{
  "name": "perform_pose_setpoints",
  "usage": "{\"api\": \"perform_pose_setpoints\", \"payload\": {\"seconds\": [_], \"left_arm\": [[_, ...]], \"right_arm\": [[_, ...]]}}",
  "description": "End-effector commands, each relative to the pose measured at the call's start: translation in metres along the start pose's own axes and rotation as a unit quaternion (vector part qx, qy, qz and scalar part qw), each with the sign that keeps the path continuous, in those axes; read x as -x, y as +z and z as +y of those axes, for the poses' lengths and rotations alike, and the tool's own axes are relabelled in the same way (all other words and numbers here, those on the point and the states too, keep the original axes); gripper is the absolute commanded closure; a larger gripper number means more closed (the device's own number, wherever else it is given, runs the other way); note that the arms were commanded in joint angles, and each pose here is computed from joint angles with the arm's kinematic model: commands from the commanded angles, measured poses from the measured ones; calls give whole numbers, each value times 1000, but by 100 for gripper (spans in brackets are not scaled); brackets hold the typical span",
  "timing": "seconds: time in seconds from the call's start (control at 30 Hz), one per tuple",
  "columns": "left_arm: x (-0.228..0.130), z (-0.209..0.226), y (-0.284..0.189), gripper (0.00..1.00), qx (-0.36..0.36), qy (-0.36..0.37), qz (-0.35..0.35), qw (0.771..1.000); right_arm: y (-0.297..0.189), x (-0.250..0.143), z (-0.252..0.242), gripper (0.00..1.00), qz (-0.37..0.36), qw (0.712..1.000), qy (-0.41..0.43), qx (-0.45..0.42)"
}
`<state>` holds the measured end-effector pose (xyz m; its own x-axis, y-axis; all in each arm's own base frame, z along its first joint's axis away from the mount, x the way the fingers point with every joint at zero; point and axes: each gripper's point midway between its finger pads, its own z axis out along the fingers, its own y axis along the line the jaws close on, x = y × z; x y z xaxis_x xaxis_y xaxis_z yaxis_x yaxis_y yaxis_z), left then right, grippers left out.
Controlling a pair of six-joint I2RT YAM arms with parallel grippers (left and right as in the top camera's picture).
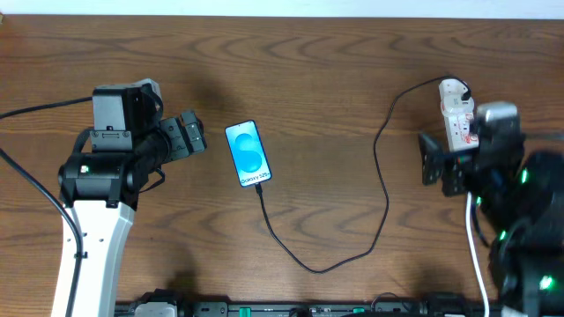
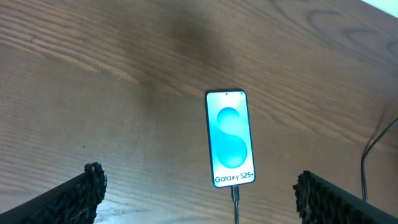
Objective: Plug charger to phone and switch on socket
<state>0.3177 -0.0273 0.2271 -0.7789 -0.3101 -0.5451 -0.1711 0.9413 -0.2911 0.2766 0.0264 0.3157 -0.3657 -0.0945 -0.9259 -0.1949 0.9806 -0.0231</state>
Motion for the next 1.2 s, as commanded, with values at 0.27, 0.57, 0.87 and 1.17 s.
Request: {"api": "perform_pose_setpoints", "payload": {"seconds": [0.27, 0.57, 0.87, 1.17], "left_arm": [[2, 3, -2, 1, 6, -1, -5, 1000], [2, 3, -2, 1, 6, -1, -5, 1000], [2, 3, -2, 1, 6, -1, -5, 1000], [2, 3, -2, 1, 6, -1, -5, 1000]], "right_arm": [[-4, -84, -3, 1, -128, 990, -25, -53], [15, -138, 0, 1, -164, 985, -16, -51], [28, -160, 0, 1, -144, 988, -13, -48], [28, -158, 0, 1, -149, 988, -14, -48]]}}
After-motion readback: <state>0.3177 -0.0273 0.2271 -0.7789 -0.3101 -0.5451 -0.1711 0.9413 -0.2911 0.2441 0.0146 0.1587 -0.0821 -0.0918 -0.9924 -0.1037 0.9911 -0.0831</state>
